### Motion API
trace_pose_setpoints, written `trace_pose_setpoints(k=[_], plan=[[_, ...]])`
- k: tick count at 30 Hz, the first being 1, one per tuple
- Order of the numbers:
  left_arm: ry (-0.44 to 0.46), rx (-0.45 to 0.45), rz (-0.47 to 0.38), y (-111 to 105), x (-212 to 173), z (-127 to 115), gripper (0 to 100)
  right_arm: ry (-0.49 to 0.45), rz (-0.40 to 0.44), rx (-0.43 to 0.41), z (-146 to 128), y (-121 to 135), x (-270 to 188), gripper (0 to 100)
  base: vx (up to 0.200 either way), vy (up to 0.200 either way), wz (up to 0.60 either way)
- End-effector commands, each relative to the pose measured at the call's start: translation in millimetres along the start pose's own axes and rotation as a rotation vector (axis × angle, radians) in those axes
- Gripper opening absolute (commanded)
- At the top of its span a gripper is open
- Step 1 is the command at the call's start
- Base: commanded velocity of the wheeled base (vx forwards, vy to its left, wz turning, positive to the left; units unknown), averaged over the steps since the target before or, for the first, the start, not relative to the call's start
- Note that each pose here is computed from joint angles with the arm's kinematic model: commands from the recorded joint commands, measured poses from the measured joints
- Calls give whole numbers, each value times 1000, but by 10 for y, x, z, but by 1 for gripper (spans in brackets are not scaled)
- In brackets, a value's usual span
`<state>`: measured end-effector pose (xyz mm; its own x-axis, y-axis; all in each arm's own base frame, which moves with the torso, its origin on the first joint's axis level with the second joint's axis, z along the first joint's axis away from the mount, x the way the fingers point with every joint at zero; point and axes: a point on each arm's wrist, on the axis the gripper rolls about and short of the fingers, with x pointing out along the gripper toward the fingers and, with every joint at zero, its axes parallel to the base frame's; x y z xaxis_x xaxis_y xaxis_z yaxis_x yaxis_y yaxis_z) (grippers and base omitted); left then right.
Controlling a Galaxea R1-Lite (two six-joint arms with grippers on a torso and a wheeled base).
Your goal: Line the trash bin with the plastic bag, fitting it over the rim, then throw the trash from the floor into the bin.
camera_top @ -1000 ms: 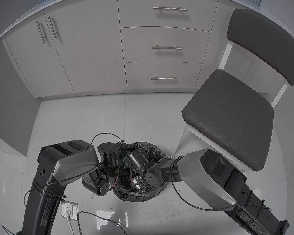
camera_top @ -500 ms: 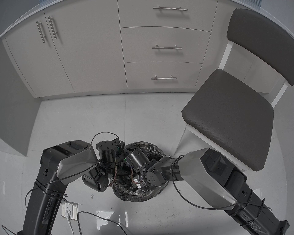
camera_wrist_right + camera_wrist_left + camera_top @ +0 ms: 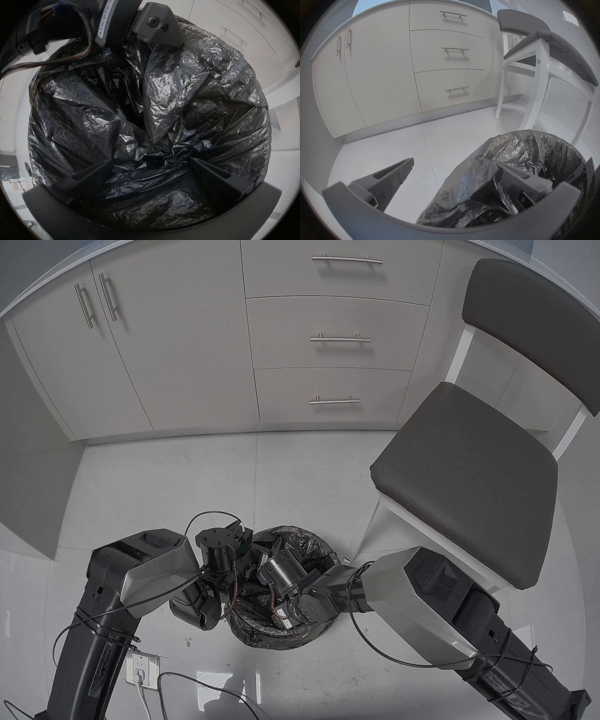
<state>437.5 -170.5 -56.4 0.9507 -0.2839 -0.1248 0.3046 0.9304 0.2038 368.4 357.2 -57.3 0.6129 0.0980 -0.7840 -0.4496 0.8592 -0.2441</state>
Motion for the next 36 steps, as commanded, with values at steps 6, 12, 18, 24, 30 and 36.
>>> trace_pose_setpoints(k=[6, 12, 18, 24, 30, 36], plan=[[5, -6, 8, 16, -2, 3, 100, 11, 3, -9, -45, 39, 33, 100, 0, 0, 0], [-32, -49, 13, 70, -104, 265, 100, -53, 28, -29, 153, 92, -261, 100, 0, 0, 0], [-89, -77, -8, 48, -302, 711, 100, -142, 59, -30, 420, 145, -763, 100, 0, 0, 0], [-109, -91, -41, -1, -586, 1017, 100, -137, 46, -47, 518, 128, -1153, 100, 0, 0, 0], [-118, -126, -59, 36, -915, 1261, 100, -147, 27, -46, 611, 46, -1506, 100, 0, 0, 0], [-164, -171, -62, 153, -1313, 1601, 100, -46, -19, -41, 610, -262, -2015, 100, 0, 0, 0]])
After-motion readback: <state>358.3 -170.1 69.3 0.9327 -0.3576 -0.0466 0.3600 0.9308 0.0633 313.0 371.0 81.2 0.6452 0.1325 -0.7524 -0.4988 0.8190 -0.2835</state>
